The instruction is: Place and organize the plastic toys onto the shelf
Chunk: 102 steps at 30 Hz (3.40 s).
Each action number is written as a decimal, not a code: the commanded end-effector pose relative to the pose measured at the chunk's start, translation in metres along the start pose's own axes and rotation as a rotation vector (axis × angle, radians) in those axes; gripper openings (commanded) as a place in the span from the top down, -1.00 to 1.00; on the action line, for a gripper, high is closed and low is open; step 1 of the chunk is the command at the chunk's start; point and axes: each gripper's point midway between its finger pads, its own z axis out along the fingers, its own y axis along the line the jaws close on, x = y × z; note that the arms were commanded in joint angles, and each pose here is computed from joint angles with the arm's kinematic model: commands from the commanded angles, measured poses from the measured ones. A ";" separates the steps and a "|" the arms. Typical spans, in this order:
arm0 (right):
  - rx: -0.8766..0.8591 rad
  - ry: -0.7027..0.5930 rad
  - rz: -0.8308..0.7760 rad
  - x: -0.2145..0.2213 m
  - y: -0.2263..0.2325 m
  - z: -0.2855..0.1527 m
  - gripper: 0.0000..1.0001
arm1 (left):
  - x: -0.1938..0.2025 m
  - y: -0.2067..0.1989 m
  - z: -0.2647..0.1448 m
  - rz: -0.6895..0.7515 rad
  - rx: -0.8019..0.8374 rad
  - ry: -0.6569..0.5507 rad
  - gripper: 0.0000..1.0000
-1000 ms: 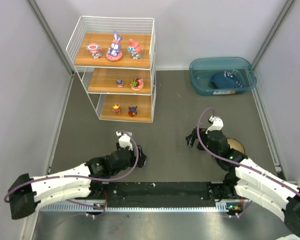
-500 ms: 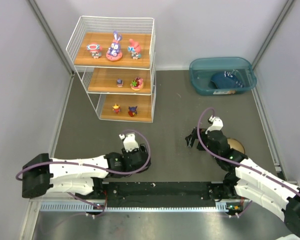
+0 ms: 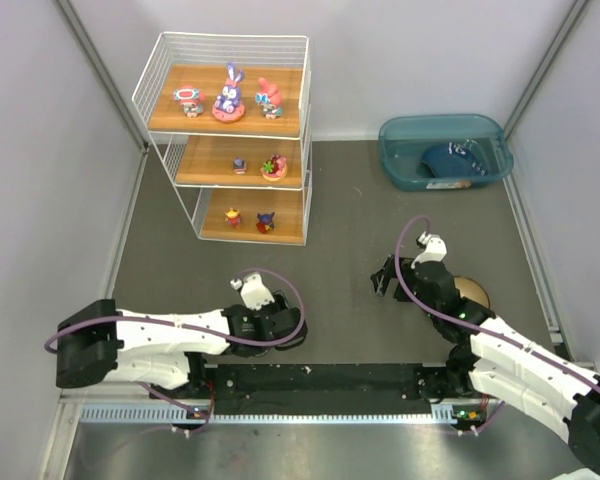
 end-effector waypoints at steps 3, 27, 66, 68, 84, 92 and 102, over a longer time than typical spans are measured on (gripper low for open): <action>0.014 -0.035 0.014 -0.008 -0.002 0.002 -0.92 | 0.000 -0.010 0.001 -0.102 -0.019 -0.015 -0.15; 0.026 -0.028 0.012 -0.007 -0.004 0.004 -0.93 | 0.008 -0.007 0.016 -0.152 -0.014 -0.027 -0.10; 0.030 -0.019 0.002 -0.005 -0.004 0.006 -0.93 | -0.009 -0.005 0.039 -0.175 0.017 -0.061 -0.11; 0.030 -0.020 0.003 -0.005 -0.004 0.006 -0.93 | -0.010 -0.002 0.040 -0.153 0.011 -0.070 -0.13; 0.019 -0.016 0.002 -0.004 -0.003 0.005 -0.93 | -0.041 -0.004 0.023 0.296 0.085 -0.236 -0.67; 0.018 -0.021 0.001 -0.005 -0.003 0.004 -0.93 | -0.024 -0.018 0.022 0.427 0.084 -0.244 -0.68; 0.019 -0.016 -0.001 -0.004 -0.003 0.005 -0.93 | -0.002 -0.019 0.020 0.484 0.059 -0.207 -0.61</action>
